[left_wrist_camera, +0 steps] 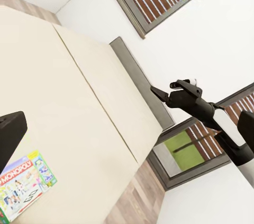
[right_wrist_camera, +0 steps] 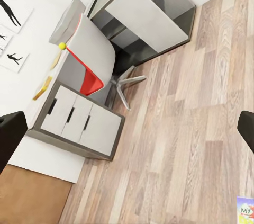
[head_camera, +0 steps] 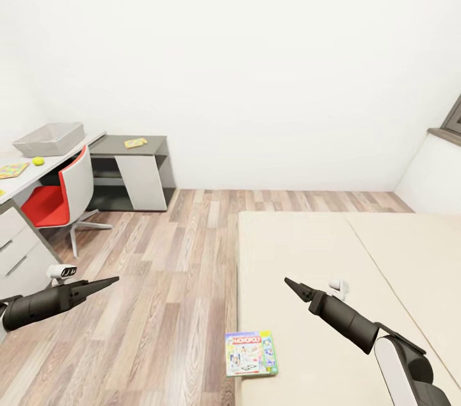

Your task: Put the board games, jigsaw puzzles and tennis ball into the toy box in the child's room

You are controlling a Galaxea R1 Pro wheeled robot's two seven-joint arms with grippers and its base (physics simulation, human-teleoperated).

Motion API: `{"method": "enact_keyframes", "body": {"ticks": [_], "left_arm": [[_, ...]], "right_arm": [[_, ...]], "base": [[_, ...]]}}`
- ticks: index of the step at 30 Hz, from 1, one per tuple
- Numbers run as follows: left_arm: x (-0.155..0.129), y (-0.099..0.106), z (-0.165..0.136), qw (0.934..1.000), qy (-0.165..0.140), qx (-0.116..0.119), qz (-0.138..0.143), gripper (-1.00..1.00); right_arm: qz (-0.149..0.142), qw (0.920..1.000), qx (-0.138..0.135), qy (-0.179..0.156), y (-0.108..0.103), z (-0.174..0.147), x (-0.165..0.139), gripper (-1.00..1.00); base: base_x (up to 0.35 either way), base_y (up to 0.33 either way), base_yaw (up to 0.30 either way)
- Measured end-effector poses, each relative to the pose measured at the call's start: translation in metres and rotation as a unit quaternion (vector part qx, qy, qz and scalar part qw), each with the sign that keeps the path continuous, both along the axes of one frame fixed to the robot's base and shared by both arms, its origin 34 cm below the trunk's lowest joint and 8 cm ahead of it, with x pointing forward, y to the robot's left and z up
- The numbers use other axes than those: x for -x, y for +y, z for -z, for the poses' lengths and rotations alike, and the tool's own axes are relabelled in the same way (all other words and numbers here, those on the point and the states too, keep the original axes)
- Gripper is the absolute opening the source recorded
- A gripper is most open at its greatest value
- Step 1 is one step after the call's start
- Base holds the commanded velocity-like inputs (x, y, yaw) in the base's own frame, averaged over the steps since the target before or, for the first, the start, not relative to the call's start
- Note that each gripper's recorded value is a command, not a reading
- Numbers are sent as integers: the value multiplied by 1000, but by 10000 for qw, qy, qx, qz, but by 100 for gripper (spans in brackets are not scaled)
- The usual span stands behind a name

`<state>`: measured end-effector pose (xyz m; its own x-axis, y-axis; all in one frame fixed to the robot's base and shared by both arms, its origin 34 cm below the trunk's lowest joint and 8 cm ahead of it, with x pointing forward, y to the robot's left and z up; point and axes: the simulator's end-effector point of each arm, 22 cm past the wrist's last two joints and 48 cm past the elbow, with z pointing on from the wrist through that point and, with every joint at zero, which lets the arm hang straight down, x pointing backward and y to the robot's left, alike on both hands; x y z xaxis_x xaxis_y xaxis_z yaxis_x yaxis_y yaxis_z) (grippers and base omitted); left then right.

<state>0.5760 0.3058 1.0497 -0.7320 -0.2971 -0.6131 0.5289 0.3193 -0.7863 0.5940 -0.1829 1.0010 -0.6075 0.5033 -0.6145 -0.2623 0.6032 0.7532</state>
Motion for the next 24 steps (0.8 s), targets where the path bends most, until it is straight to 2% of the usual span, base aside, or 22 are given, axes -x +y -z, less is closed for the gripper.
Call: {"method": "enact_keyframes", "body": {"ticks": [10, 17, 24], "left_arm": [[0, 0, -1, 10000, -8, 1, 0, 100], [0, 0, -3, 10000, -32, 0, 1, 100], [0, 0, -4, 10000, -42, 1, 2, 100]], "right_arm": [[-14, 10000, -25, -22, 1, -2, 0, 100], [-19, 10000, -24, -50, 1, -4, 0, 100], [-21, 10000, -24, -61, 1, -5, 0, 100]], "base": [[0, 0, -2], [0, 0, -126], [0, 0, -39]]}}
